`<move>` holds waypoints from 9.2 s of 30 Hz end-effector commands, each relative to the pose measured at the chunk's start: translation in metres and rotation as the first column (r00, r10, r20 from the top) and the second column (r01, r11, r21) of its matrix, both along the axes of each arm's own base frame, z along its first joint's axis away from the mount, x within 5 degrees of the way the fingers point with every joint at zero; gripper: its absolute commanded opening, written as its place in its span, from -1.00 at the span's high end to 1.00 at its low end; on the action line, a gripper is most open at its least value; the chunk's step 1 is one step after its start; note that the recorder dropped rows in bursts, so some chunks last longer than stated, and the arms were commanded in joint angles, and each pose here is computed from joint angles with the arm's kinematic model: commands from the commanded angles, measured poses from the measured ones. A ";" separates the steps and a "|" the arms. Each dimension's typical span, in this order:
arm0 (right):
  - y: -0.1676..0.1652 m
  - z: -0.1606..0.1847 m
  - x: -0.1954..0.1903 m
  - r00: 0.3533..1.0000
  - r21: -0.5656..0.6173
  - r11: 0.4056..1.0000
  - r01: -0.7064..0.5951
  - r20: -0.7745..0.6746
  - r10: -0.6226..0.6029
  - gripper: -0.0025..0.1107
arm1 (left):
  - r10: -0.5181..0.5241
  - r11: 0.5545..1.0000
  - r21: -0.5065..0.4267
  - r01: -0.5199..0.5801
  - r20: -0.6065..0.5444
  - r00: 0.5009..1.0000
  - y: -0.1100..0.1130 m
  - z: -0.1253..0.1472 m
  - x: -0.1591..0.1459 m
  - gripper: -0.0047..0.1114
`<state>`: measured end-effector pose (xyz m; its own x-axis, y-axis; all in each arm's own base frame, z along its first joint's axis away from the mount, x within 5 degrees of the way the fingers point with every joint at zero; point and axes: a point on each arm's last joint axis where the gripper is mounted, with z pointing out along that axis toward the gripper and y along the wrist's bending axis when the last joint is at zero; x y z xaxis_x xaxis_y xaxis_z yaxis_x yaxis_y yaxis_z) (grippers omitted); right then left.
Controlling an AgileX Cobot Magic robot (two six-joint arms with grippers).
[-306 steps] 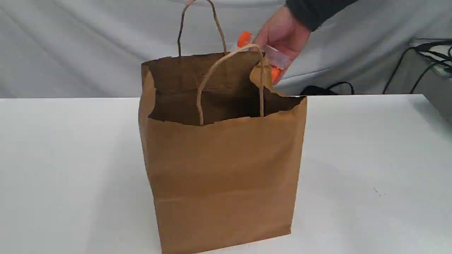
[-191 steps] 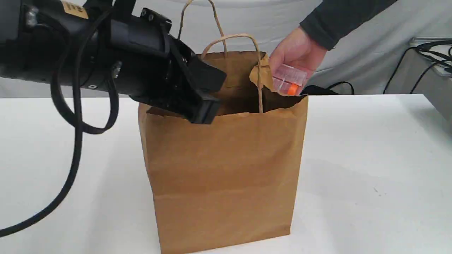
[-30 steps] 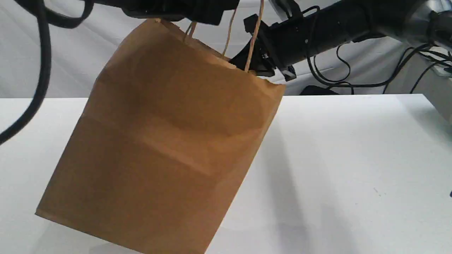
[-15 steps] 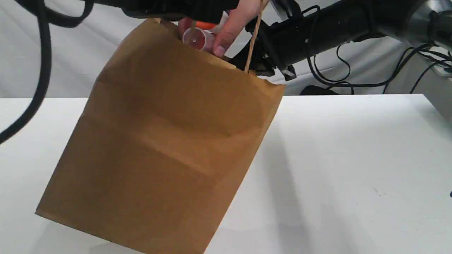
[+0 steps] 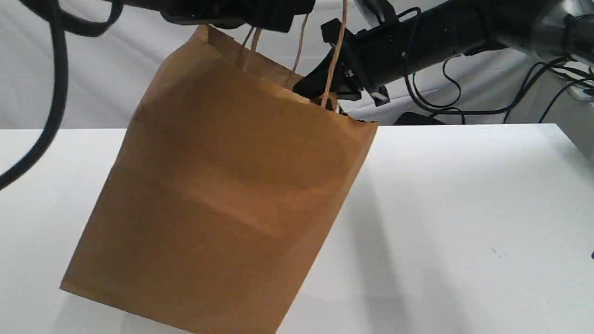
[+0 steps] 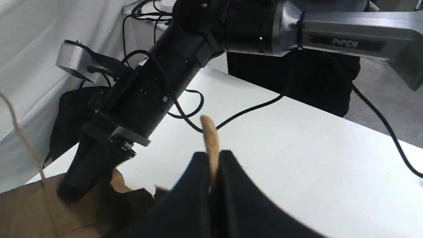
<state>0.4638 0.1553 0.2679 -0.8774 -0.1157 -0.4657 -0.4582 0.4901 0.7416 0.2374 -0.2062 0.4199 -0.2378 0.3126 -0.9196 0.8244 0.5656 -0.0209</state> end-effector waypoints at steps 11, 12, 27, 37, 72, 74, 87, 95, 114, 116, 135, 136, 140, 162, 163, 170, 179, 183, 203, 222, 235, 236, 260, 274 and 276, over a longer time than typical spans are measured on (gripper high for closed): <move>-0.001 0.003 0.001 1.000 0.010 1.000 -0.001 0.019 0.001 0.96 | 0.001 1.000 -0.016 -0.001 -0.031 1.000 0.000 -0.002 -0.003 0.92; -0.001 0.003 0.001 1.000 0.010 1.000 -0.001 0.019 0.001 0.96 | 0.001 1.000 -0.009 -0.001 -0.040 0.999 0.000 -0.006 -0.003 0.92; -0.010 0.040 -0.014 0.991 -0.079 0.997 -0.004 0.134 0.015 0.96 | -0.007 0.998 0.068 0.016 -0.120 0.993 0.001 -0.037 -0.005 0.92; -0.016 0.067 -0.028 0.979 -0.147 0.989 0.013 0.201 0.017 0.96 | 0.002 0.994 0.110 0.019 -0.191 0.982 0.002 -0.064 -0.008 0.92; -0.006 0.056 -0.028 0.983 -0.209 0.978 -0.004 0.180 0.043 0.96 | 0.199 0.980 0.004 -0.199 -0.014 0.980 0.009 -0.074 0.013 0.00; -0.006 0.056 -0.028 0.983 -0.209 0.978 -0.003 0.179 0.042 0.96 | 0.197 0.980 0.011 -0.197 -0.006 0.980 0.009 -0.075 0.013 0.00; -0.009 0.053 -0.027 0.980 -0.251 0.968 -0.004 0.192 0.054 0.96 | 0.194 0.981 0.024 -0.194 0.008 0.981 0.010 -0.075 0.013 0.00; -0.009 0.053 -0.027 0.980 -0.251 0.968 -0.004 0.192 0.054 0.28 | 0.181 0.983 0.039 -0.180 -0.010 0.983 0.009 -0.077 0.011 0.00; -0.017 0.050 -0.025 0.978 -0.318 0.948 0.011 0.203 0.057 0.04 | 0.143 0.979 0.154 -0.137 -0.023 0.990 0.012 -0.085 0.008 0.00; -0.021 0.052 -0.025 0.977 -0.316 0.948 0.020 0.208 0.049 0.04 | 0.137 0.978 0.164 -0.131 -0.029 0.990 0.012 -0.086 0.007 0.00; -0.045 0.105 -0.046 0.947 -0.297 0.950 0.102 0.322 -0.001 0.04 | 0.189 0.935 0.271 -0.227 0.159 0.969 0.045 -0.053 -0.013 0.00; -0.045 0.107 -0.047 0.945 -0.298 0.949 0.103 0.327 0.000 0.04 | 0.201 0.935 0.265 -0.234 0.146 0.969 0.047 -0.051 -0.016 0.00; -0.049 0.116 -0.053 0.935 -0.328 0.937 0.123 0.353 0.000 0.04 | 0.231 0.928 0.283 -0.242 0.074 0.970 0.056 -0.048 -0.028 0.00; -0.063 0.206 -0.176 0.726 -0.174 0.947 0.270 0.682 -0.082 0.96 | 0.379 0.900 -0.353 -0.256 0.340 0.861 0.166 0.018 -0.180 0.92; -0.062 0.198 -0.183 0.705 -0.174 0.941 0.291 0.704 -0.087 0.96 | 0.384 0.893 -0.372 -0.255 0.333 0.861 0.167 0.010 -0.183 0.92; -0.058 0.152 -0.235 0.524 -0.094 0.893 0.441 0.834 -0.171 0.96 | 0.400 0.878 -0.387 -0.283 0.268 0.876 0.164 -0.048 -0.175 0.92; -0.055 0.106 -0.262 0.629 -0.182 0.911 0.369 0.770 -0.102 0.96 | 0.397 0.867 -0.430 -0.251 0.294 0.870 0.157 -0.069 -0.169 0.92; -0.054 0.106 -0.263 0.641 -0.177 0.917 0.359 0.760 -0.105 0.96 | 0.397 0.866 -0.434 -0.248 0.296 0.869 0.157 -0.068 -0.169 0.92; -0.053 0.106 -0.264 0.648 -0.173 0.920 0.353 0.754 -0.107 0.96 | 0.397 0.866 -0.434 -0.248 0.296 0.869 0.157 -0.068 -0.169 0.92; -0.093 0.129 -0.314 0.293 0.071 0.818 0.571 0.913 -0.283 0.96 | 0.397 0.867 -0.432 -0.248 0.299 0.868 0.157 -0.068 -0.169 0.92; -0.150 0.040 -0.387 0.048 0.205 0.556 0.806 0.913 -0.406 0.96 | 0.397 0.868 -0.430 -0.248 0.301 0.867 0.157 -0.068 -0.169 0.92; -0.152 0.035 -0.393 0.022 0.222 0.541 0.811 0.913 -0.408 0.96 | 0.397 0.868 -0.430 -0.248 0.301 0.867 0.157 -0.068 -0.169 0.92; -0.160 -0.017 -0.415 -0.076 0.332 0.429 0.840 0.855 -0.513 0.96 | 0.397 0.867 -0.433 -0.246 0.303 0.866 0.157 -0.068 -0.169 0.92; -0.157 -0.058 -0.407 0.083 0.076 0.471 0.879 0.948 -0.306 0.96 | 0.397 0.867 -0.433 -0.246 0.303 0.866 0.157 -0.068 -0.169 0.92; -0.158 -0.059 -0.407 0.091 0.045 0.470 0.881 0.960 -0.264 0.96 | 0.397 0.867 -0.433 -0.246 0.303 0.866 0.157 -0.068 -0.169 0.92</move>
